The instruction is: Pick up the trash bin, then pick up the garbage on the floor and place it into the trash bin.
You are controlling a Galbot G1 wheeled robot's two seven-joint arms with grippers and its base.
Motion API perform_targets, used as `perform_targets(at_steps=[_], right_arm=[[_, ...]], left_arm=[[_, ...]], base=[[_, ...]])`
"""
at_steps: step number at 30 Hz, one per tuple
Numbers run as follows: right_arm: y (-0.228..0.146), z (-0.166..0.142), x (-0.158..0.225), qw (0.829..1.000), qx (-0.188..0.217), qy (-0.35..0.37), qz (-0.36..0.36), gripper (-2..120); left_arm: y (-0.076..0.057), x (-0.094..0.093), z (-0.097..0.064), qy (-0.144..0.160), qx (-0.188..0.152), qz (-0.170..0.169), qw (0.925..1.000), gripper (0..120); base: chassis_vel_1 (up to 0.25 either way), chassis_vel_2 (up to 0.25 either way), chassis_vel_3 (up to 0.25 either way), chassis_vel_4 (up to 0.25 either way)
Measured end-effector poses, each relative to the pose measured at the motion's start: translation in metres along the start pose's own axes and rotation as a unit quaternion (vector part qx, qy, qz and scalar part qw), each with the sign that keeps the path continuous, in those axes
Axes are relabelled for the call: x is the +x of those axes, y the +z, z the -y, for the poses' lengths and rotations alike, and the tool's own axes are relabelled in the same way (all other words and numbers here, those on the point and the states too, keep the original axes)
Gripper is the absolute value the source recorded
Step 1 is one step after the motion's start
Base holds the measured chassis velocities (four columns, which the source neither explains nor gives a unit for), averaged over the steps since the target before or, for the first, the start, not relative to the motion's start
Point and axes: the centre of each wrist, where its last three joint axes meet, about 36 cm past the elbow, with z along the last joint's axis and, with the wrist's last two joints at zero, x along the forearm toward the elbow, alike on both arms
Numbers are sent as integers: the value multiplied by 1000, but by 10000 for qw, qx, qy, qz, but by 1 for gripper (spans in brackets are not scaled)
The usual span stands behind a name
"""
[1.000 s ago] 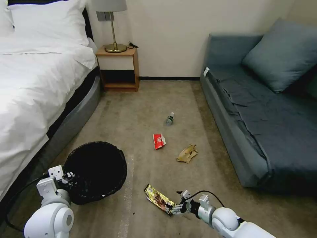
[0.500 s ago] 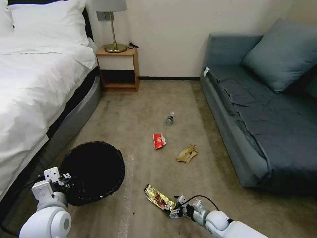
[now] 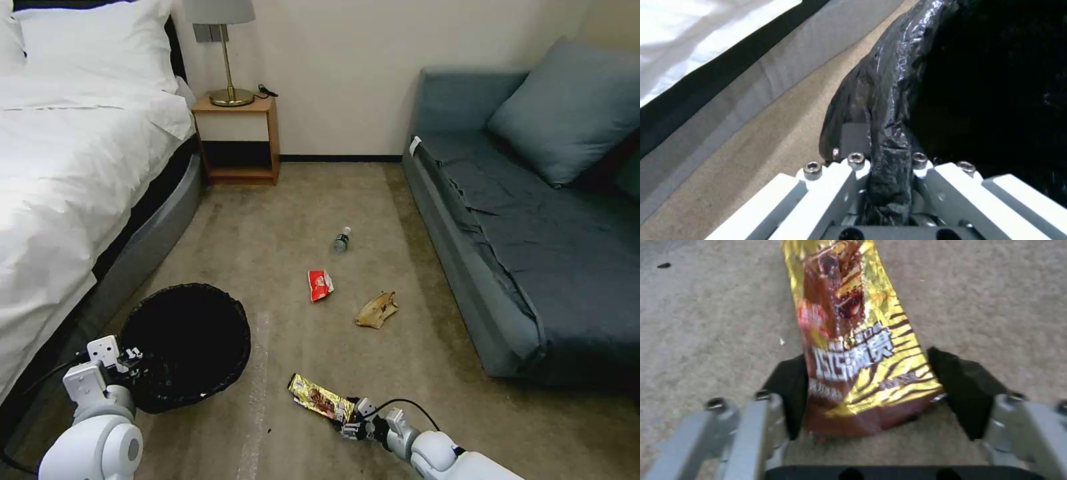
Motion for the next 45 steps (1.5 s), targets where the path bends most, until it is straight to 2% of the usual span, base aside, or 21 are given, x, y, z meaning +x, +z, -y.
perform_targets(at_steps=[3,4,9,11,13,15,17,21,24,25,29,30,31,34,35,39,42,45], right_arm=[[1,-2,1,10000,25,-7,14,48],[1,-2,1,10000,25,-7,14,48],[1,-1,4,10000,83,-1,33,25],[1,-1,5,9999,94,6,40,22],[0,0,7,9999,113,22,64,12],[-1,1,8,9999,124,38,84,9],[-4,2,10,9998,134,64,138,0],[-14,4,15,9994,140,107,305,0],[-47,11,27,9969,139,204,750,0],[-47,11,27,9969,139,204,750,0],[-108,15,49,9885,125,283,1480,0],[-108,15,49,9885,125,283,1480,0],[-133,12,57,9843,111,248,1742,0],[-205,-11,79,9698,77,7,2437,0],[-205,-11,79,9698,77,7,2437,0],[-276,-56,90,9555,99,-429,2916,0],[-292,-78,84,9537,161,-630,2935,0],[-293,-112,59,9591,238,-909,2671,0]], left_arm=[[-1,-1,0,8,-3,16,10000,3],[-1,-1,0,8,-3,16,10000,3],[-1,-1,0,9,-6,37,10000,3],[-1,-1,0,9,-4,37,10000,3],[-1,0,0,9,-4,39,10000,3],[0,0,0,7,-5,42,10000,3],[0,0,0,3,-8,51,10000,3],[0,0,0,10,-5,54,10000,3],[-1,1,1,24,-5,71,10000,3],[-1,1,1,24,-5,71,10000,3],[0,1,3,66,-18,55,10000,3],[0,1,3,66,-18,55,10000,3],[1,1,4,89,-22,34,10000,3],[4,-1,9,159,-18,-29,9999,3],[4,-1,9,159,-18,-29,9999,3],[9,-3,17,274,3,-118,9996,3],[10,-3,20,310,23,-143,9994,3],[11,-1,23,341,63,-157,9993,3]], base=[[0,0,0,0],[0,0,0,0],[0,0,0,0],[0,0,0,0],[0,0,0,0],[0,0,0,0],[0,0,0,0],[0,0,0,0],[0,0,0,0],[0,0,0,0],[0,0,0,0],[0,0,0,0],[0,0,0,0],[0,0,0,0],[0,0,0,0],[0,0,0,0],[0,0,0,0],[0,0,0,0]])
